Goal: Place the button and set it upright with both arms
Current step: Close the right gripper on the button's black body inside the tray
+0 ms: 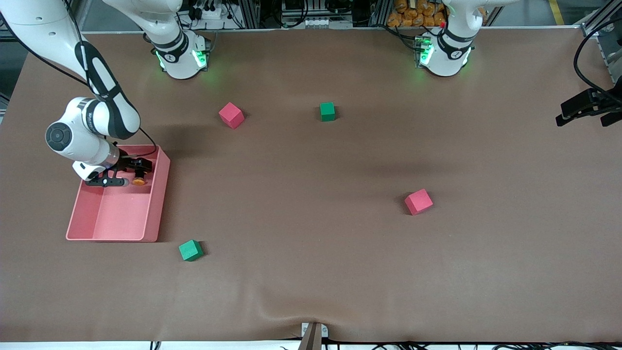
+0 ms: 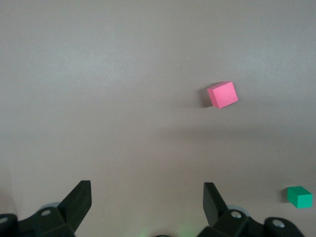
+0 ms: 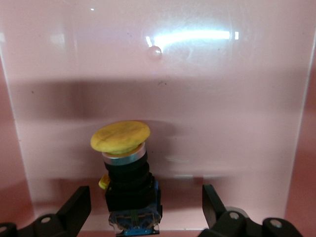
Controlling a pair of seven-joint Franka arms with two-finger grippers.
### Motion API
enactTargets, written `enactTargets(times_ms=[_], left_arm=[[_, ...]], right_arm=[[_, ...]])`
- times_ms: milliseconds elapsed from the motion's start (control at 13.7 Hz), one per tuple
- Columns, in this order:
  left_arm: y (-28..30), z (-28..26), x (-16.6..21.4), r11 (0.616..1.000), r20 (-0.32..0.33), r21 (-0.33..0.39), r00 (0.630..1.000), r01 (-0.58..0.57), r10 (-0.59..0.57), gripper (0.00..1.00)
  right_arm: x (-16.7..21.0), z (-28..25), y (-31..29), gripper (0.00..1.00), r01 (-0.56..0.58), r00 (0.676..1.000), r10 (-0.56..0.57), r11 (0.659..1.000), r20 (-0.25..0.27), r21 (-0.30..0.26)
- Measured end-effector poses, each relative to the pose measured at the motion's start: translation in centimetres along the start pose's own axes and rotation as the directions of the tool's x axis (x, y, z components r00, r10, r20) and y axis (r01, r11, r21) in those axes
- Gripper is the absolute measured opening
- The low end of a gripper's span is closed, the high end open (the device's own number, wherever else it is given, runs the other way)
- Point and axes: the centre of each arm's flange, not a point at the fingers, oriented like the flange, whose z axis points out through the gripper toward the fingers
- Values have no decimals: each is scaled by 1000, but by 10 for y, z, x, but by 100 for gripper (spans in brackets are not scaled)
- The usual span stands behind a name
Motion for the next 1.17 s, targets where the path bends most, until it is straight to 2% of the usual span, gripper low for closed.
enactTargets(times_ms=[366, 731, 804, 1170], left_arm=[[0, 0, 0, 1000, 0, 0, 1000, -1, 1, 100], [0, 0, 0, 1000, 0, 0, 1000, -1, 1, 100], [0, 0, 0, 1000, 0, 0, 1000, -1, 1, 100], [0, 0, 0, 1000, 0, 0, 1000, -1, 1, 100]], right_arm=[[-3, 14, -1, 100, 0, 1000, 0, 1000, 28, 5], [-2, 9, -1, 48, 0, 1000, 0, 1000, 19, 3], [-2, 9, -1, 46, 0, 1000, 0, 1000, 19, 3], [1, 2, -1, 46, 2, 1000, -2, 1000, 2, 1]])
